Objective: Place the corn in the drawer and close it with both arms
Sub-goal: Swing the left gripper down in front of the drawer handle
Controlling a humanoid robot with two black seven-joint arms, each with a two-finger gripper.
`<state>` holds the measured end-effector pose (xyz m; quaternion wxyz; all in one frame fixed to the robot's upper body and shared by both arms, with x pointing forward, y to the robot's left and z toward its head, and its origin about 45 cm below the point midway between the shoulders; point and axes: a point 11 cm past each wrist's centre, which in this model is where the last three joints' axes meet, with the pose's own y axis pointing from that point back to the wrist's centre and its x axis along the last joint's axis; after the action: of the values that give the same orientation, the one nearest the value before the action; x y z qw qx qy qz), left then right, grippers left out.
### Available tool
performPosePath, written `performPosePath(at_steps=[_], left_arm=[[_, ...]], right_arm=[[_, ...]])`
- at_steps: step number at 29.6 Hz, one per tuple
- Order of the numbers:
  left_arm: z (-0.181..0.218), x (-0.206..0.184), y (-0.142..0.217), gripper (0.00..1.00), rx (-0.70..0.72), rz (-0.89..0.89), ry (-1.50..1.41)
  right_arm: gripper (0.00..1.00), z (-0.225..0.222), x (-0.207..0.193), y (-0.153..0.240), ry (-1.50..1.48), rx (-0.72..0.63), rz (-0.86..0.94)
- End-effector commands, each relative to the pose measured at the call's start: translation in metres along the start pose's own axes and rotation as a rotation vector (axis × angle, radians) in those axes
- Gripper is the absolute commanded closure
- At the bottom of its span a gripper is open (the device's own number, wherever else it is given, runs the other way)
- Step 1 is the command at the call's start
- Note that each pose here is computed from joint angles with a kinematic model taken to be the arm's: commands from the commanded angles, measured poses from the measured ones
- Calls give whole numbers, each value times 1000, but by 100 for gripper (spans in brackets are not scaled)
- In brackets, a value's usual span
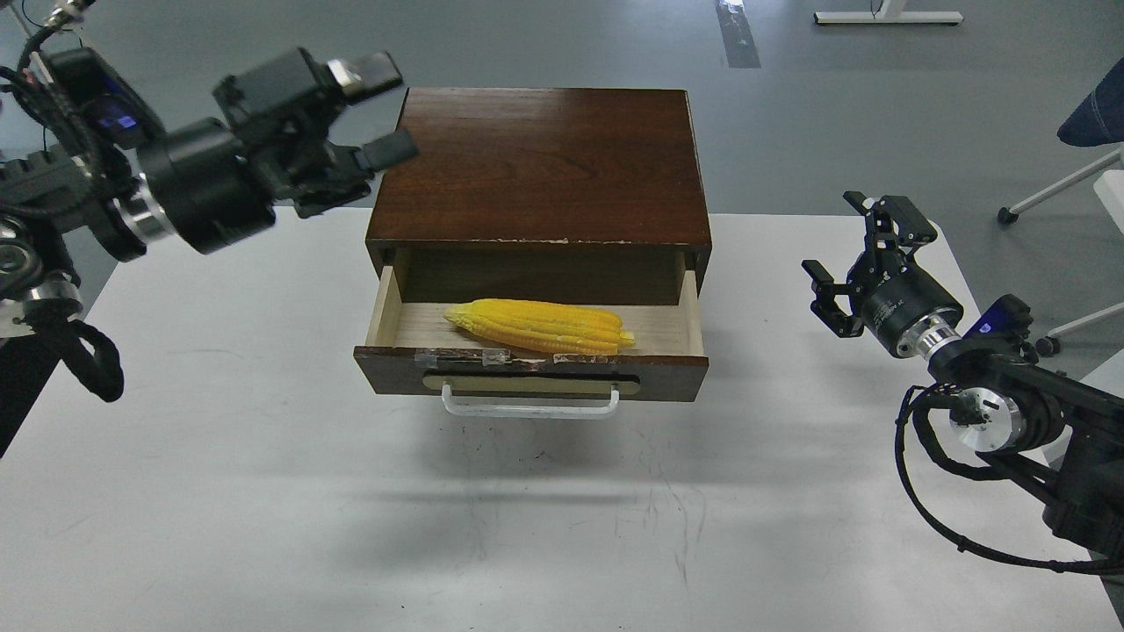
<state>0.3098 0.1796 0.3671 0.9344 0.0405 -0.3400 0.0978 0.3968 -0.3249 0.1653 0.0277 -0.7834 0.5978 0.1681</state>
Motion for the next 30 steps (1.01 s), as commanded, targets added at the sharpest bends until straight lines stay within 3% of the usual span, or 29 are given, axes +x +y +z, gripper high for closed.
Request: performPosePath(at_steps=[1, 5, 9, 10, 19, 30], left_arm=[[13, -45, -45, 3, -70, -162, -179], [7, -80, -72, 13, -94, -250, -253], [-9, -117, -72, 75, -71, -319, -200], [-16, -133, -69, 100, -62, -338, -151], [-66, -196, -26, 100, 59, -229, 269], [-100, -171, -10, 100, 125, 13, 403]], right_arm=[[1, 1, 0, 1, 4, -3, 0], [1, 3, 2, 3, 4, -10, 3], [1, 6, 3, 5, 4, -16, 7], [1, 9, 4, 6, 2, -21, 10], [1, 14, 6, 10, -3, -32, 15], [1, 18, 6, 12, -7, -39, 18]])
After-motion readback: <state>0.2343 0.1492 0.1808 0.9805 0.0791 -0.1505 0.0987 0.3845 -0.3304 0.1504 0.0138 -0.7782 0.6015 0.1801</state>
